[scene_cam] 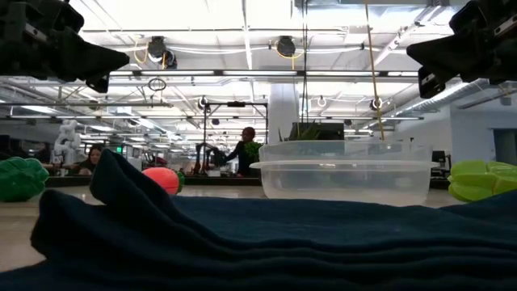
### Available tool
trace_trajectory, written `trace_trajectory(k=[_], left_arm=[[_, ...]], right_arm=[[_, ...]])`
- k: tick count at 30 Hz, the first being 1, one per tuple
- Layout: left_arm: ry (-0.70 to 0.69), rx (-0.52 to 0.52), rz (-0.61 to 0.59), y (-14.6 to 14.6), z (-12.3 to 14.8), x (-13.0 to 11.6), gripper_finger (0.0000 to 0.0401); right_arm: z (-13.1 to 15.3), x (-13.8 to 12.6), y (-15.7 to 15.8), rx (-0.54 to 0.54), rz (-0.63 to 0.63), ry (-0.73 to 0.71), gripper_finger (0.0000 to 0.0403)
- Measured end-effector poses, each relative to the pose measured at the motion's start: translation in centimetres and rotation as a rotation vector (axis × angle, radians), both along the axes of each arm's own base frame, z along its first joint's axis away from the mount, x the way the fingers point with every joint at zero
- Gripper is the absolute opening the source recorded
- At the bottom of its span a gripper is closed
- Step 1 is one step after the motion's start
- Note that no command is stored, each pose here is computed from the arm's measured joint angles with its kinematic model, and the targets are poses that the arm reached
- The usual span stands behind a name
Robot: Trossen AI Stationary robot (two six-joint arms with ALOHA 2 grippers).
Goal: Pick and placing Produce into tupperware
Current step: Put the orange carrot into the transparent bin
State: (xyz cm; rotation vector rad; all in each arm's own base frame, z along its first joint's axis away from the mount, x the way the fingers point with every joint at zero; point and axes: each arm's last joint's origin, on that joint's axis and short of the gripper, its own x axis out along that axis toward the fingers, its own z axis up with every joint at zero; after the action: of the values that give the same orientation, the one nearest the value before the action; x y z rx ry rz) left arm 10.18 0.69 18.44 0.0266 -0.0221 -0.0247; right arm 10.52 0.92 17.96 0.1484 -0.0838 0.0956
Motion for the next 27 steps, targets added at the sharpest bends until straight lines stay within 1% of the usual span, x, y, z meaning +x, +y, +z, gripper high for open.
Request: trace_trajectory(k=[3,6,12,20,21,23,25,27], left_arm=[[-0.001,0.019,-0.004,-0.1,0.0,0.0,0.003],[-0.001,0.031,-0.007,-0.2,0.0,0.0,0.003],[0.019,0.021,-0.031,-0.2,-0.2,0.0,0.003],[0.037,0.005,-0.033,-0.2,-0.4,0.0,0.003],[0.044,-0.003,-0.02,-0.2,-0.4,0.0,0.003],[0.063,-0.04,0.05,0.0,-0.6,0.1,0.003],[0.09,-0.051,0.104,0.2,-0.8,0.2,0.003],[0.113,-0.046,0.112,0.2,-1.0,0.5,0.003]], right_arm=[[0.0,0.0,0.0,-0.007,-0.001,-0.001,0.0],[0.0,0.0,0.0,-0.036,-0.003,-0.003,0.0],[0.0,0.0,0.0,-0.061,-0.006,-0.006,0.0],[0.0,0.0,0.0,-0.063,-0.006,-0.006,0.0],[0.0,0.0,0.0,-0.062,-0.006,-0.006,0.0],[0.0,0.0,0.0,-0.063,-0.006,-0.007,0.0],[0.1,0.0,0.0,-0.062,-0.006,-0.013,0.0],[0.2,0.0,0.0,-0.061,-0.007,-0.024,0.0]])
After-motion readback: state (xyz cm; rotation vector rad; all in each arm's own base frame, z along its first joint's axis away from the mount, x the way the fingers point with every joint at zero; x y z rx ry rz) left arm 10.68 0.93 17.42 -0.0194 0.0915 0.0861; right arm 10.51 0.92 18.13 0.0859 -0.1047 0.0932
